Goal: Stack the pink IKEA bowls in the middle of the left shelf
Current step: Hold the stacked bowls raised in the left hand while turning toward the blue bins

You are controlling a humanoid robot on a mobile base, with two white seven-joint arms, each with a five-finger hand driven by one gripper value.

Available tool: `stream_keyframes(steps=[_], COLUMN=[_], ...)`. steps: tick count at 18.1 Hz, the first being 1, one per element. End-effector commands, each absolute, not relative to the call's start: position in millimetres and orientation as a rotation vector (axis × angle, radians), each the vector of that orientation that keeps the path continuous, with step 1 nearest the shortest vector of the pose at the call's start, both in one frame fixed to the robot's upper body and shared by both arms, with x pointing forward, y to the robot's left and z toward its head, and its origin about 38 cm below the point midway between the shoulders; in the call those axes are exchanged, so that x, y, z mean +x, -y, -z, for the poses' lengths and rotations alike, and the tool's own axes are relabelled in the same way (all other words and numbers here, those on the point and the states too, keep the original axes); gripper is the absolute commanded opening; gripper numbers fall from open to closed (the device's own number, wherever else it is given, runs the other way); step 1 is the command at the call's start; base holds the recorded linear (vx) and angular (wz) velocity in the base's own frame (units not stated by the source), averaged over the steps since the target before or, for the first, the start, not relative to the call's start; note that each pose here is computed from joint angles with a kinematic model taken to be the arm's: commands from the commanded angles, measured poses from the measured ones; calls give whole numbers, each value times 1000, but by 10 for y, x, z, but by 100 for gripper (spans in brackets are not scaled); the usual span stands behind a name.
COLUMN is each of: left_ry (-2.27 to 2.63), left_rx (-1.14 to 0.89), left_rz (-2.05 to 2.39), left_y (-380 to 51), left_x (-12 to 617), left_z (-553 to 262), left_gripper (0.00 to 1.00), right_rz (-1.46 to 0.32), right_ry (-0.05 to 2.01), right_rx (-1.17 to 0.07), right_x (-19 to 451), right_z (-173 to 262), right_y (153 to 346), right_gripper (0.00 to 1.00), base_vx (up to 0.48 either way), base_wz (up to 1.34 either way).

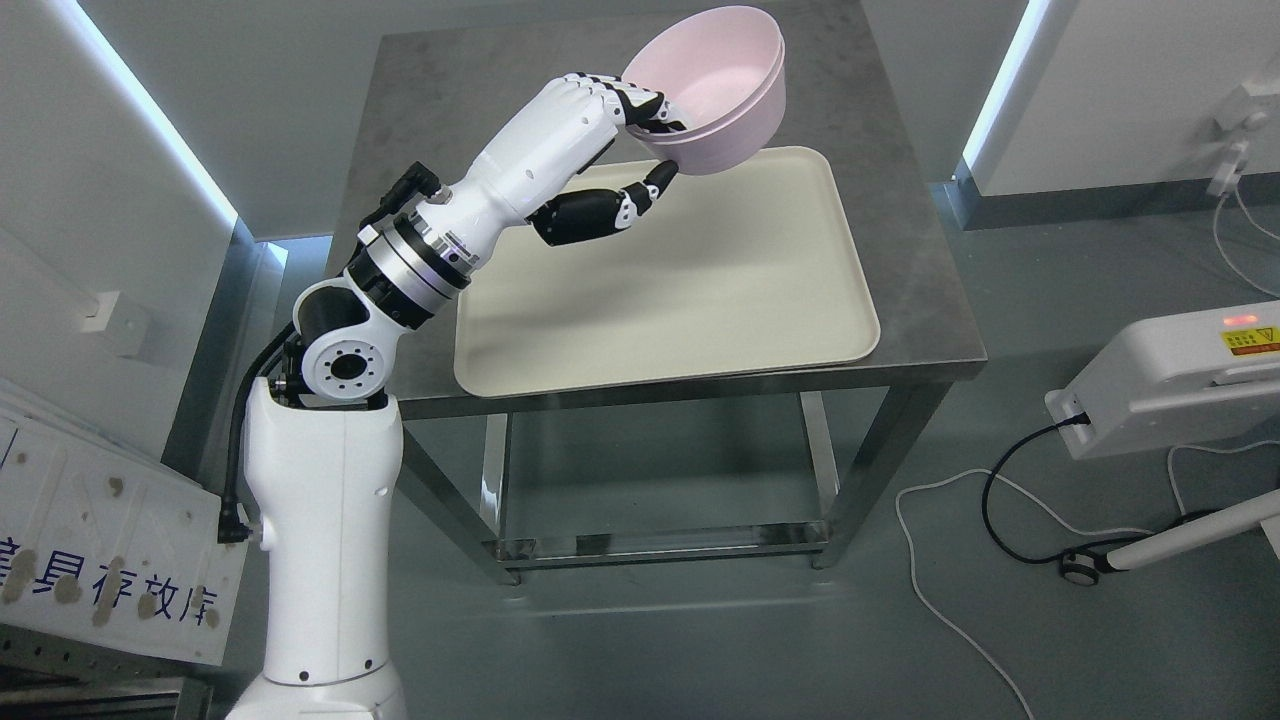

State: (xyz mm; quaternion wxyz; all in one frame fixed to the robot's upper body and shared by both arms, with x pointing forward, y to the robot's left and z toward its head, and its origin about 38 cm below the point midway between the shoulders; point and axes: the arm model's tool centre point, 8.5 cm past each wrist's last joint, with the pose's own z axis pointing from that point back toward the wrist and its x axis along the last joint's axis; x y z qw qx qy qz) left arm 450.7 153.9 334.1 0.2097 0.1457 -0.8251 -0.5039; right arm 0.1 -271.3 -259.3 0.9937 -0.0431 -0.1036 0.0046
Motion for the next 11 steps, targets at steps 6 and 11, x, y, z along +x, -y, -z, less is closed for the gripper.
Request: stream_keyframes(steps=[6,11], left_ry=[2326,2329], left_rx=[411,407], left_rz=[1351,1348], left_y=[-1688,-1688], left_x=[4492,4494], left_z=[-3435,-3440], left_gripper=[5,6], right_rz=[-6,-6], right_ry=[225,225], right_rx=[-105,-105], right_x=[60,60], right_z=[2583,2583], right_y=[2828,2828], right_gripper=[100,100], base_vx=[-77,-122], base_wz=[-96,-193])
